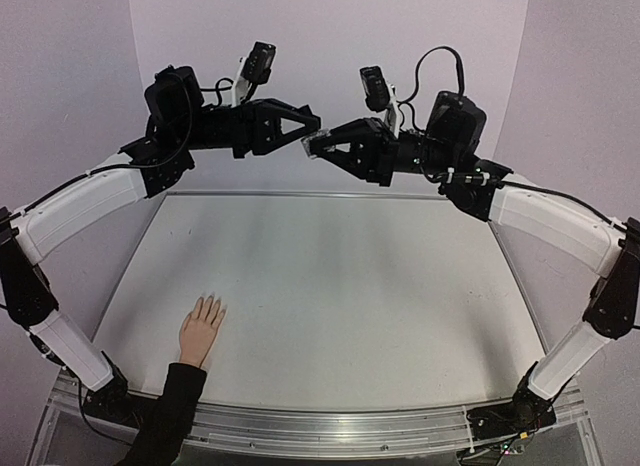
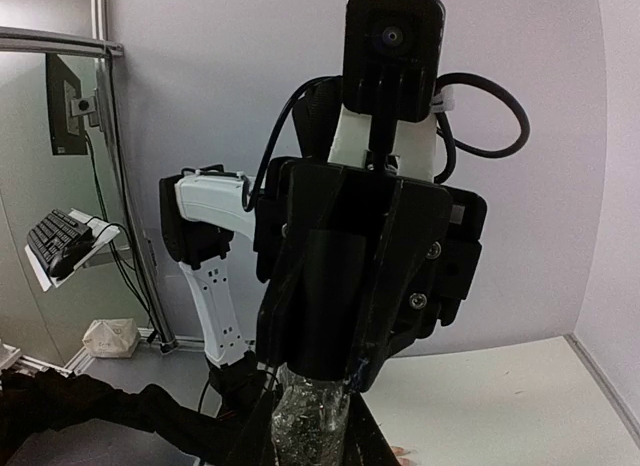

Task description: Paint the nails

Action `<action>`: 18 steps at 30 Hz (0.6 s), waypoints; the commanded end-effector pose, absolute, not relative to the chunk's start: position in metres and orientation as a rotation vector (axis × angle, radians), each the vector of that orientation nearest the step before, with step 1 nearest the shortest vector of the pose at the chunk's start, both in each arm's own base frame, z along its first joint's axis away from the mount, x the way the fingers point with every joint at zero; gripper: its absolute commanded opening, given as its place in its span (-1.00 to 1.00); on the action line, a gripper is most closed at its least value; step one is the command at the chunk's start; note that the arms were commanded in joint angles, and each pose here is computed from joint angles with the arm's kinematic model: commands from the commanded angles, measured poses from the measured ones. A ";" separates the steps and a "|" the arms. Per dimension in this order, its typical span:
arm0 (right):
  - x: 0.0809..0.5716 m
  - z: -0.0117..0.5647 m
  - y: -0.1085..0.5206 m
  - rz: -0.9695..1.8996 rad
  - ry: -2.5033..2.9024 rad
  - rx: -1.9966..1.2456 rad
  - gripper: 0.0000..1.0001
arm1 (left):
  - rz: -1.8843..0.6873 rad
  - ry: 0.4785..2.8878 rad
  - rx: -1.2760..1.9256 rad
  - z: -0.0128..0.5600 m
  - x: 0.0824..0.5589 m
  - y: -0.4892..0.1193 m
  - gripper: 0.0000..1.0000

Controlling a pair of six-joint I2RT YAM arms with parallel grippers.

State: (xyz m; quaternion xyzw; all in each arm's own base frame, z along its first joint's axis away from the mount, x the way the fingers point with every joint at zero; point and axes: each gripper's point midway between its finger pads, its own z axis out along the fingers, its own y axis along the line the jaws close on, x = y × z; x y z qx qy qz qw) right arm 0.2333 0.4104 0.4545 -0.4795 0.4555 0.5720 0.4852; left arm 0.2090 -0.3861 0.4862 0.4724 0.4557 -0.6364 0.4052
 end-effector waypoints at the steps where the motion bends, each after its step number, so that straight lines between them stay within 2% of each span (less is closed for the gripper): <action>1: 0.244 0.481 0.399 1.245 0.978 -1.055 -1.00 | -1.625 1.285 1.228 0.473 0.183 -0.402 -0.39; 5: 0.290 0.457 0.392 1.017 1.136 -0.897 -1.00 | -1.426 1.396 0.982 0.483 0.218 -0.388 0.43; 7: 0.308 0.445 0.387 0.904 1.182 -0.849 -1.00 | -1.337 1.429 0.843 0.489 0.234 -0.375 0.68; 9: 0.324 0.434 0.384 0.802 1.237 -0.799 -1.00 | -1.253 1.478 0.679 0.494 0.255 -0.362 0.77; 11: 0.338 0.425 0.382 0.687 1.287 -0.744 -1.00 | -1.196 1.550 0.533 0.492 0.276 -0.353 0.77; 18: 0.357 0.414 0.386 0.455 1.355 -0.646 -1.00 | -1.147 1.677 0.378 0.478 0.309 -0.358 0.54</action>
